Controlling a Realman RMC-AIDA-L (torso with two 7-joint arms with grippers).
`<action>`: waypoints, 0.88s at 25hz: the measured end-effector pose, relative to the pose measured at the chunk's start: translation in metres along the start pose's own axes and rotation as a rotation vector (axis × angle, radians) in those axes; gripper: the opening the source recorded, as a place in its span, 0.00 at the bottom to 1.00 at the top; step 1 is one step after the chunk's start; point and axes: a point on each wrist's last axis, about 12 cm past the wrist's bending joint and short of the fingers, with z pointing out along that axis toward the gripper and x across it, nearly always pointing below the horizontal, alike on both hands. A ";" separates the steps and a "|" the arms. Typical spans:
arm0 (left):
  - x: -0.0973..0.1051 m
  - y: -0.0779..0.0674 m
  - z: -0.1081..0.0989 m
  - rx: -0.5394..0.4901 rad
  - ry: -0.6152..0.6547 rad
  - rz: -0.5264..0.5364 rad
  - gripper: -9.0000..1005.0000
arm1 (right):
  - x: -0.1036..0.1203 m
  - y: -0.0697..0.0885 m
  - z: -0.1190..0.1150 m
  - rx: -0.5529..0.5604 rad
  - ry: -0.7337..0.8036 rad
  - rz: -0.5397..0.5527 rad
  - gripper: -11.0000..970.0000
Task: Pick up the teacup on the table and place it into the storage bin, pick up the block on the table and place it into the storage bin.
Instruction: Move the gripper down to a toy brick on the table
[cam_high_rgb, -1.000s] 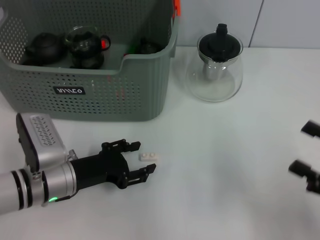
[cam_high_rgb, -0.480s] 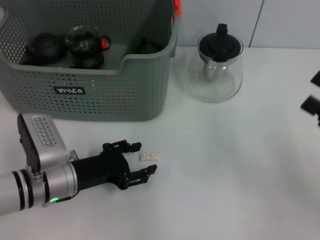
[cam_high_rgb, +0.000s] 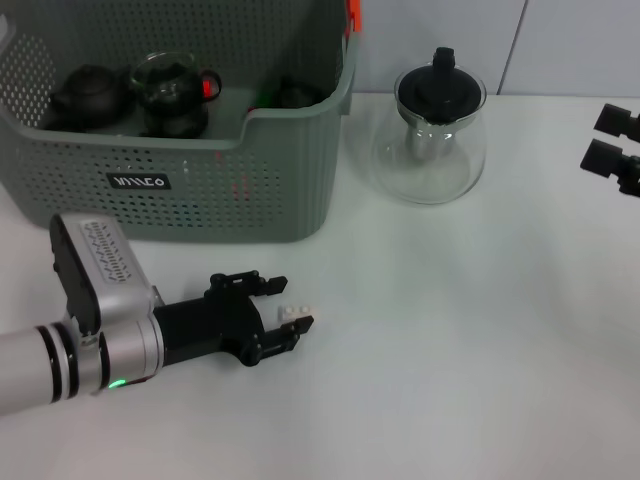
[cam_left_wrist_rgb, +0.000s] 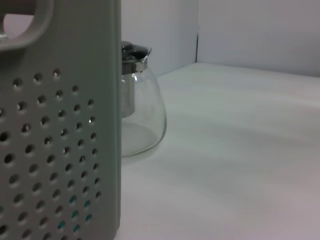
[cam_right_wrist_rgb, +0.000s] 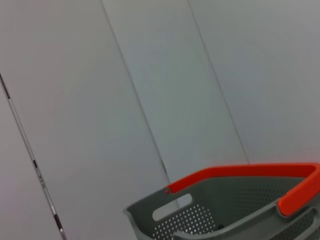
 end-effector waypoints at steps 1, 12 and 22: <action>-0.001 0.000 0.001 0.001 0.001 0.010 0.68 | -0.002 -0.001 0.001 -0.002 0.004 -0.002 0.98; 0.004 -0.002 -0.001 0.019 0.029 0.046 0.59 | -0.003 0.000 0.001 -0.004 0.006 -0.002 0.98; 0.006 -0.009 -0.002 0.048 0.017 0.045 0.57 | -0.003 0.001 -0.001 -0.010 0.008 -0.001 0.98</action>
